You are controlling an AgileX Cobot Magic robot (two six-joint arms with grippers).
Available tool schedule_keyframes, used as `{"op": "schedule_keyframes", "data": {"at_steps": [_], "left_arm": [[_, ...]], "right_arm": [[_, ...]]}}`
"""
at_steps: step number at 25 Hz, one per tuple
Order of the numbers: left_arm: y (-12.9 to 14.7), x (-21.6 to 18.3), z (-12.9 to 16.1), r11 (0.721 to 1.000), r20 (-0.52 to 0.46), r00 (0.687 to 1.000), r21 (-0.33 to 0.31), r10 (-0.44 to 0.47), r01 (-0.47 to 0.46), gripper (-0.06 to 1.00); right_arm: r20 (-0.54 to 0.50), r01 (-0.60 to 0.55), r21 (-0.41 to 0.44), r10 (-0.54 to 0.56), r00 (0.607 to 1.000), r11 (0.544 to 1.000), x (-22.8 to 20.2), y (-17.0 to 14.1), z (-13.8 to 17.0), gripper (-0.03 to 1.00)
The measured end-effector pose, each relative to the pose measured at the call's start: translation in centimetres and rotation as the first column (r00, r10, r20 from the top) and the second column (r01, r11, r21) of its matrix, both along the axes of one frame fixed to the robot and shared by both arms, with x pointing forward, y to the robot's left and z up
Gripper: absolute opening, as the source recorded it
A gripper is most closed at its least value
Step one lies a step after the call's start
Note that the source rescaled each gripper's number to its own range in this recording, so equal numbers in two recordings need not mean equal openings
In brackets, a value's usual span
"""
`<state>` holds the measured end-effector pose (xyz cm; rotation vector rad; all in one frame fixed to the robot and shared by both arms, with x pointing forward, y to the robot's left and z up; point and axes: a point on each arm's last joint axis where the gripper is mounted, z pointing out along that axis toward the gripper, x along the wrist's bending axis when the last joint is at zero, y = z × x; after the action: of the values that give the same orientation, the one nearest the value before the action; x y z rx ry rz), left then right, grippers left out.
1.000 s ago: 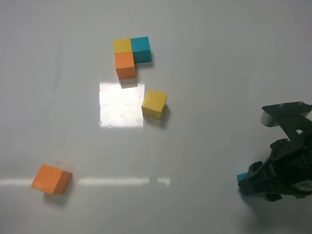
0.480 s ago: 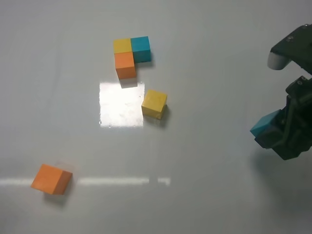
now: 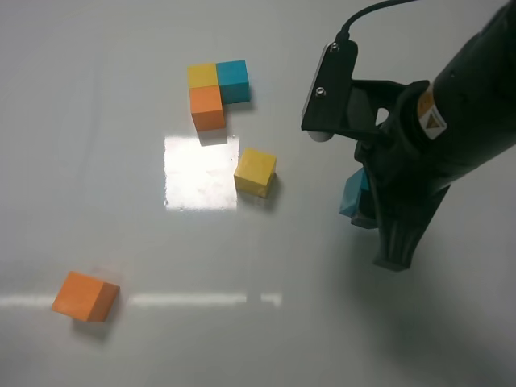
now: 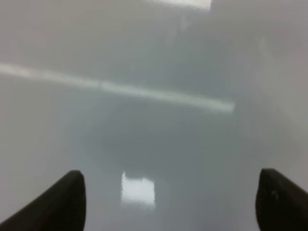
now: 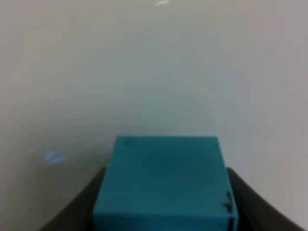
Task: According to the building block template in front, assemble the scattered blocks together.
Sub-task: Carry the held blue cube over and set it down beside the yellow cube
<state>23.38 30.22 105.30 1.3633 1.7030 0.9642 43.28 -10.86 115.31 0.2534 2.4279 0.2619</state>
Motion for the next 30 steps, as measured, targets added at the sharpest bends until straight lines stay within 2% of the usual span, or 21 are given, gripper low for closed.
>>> {"op": "schedule_keyframes", "data": {"at_steps": [6, 12, 20, 24, 30], "left_arm": [[0.0, 0.0, 0.0, 1.000, 0.000, 1.000, 0.000, 0.000, 0.000, 0.71], [0.0, 0.0, 0.0, 1.000, 0.000, 1.000, 0.000, 0.000, 0.000, 0.71], [0.0, 0.0, 0.0, 1.000, 0.000, 1.000, 0.000, 0.000, 0.000, 0.71], [0.0, 0.0, 0.0, 1.000, 0.000, 1.000, 0.000, 0.000, 0.000, 0.71], [0.0, 0.0, 0.0, 1.000, 0.000, 1.000, 0.000, 0.000, 0.000, 0.71]], "right_arm": [[-0.004, -0.038, -0.029, 0.038, 0.999, 0.999, 2.5, 3.5, 1.9, 0.21], [-0.060, -0.052, 0.039, 0.054, 0.997, 0.998, 3.8, 6.4, 1.8, 0.21], [-0.080, -0.009, 0.043, 0.013, 0.997, 0.999, 4.5, 6.3, 1.2, 0.21], [-0.096, 0.042, 0.074, -0.035, 0.995, 0.996, 4.9, 5.9, 1.2, 0.21], [-0.123, 0.059, 0.091, -0.047, 0.991, 0.994, 5.2, 5.6, 1.0, 0.21]]}}
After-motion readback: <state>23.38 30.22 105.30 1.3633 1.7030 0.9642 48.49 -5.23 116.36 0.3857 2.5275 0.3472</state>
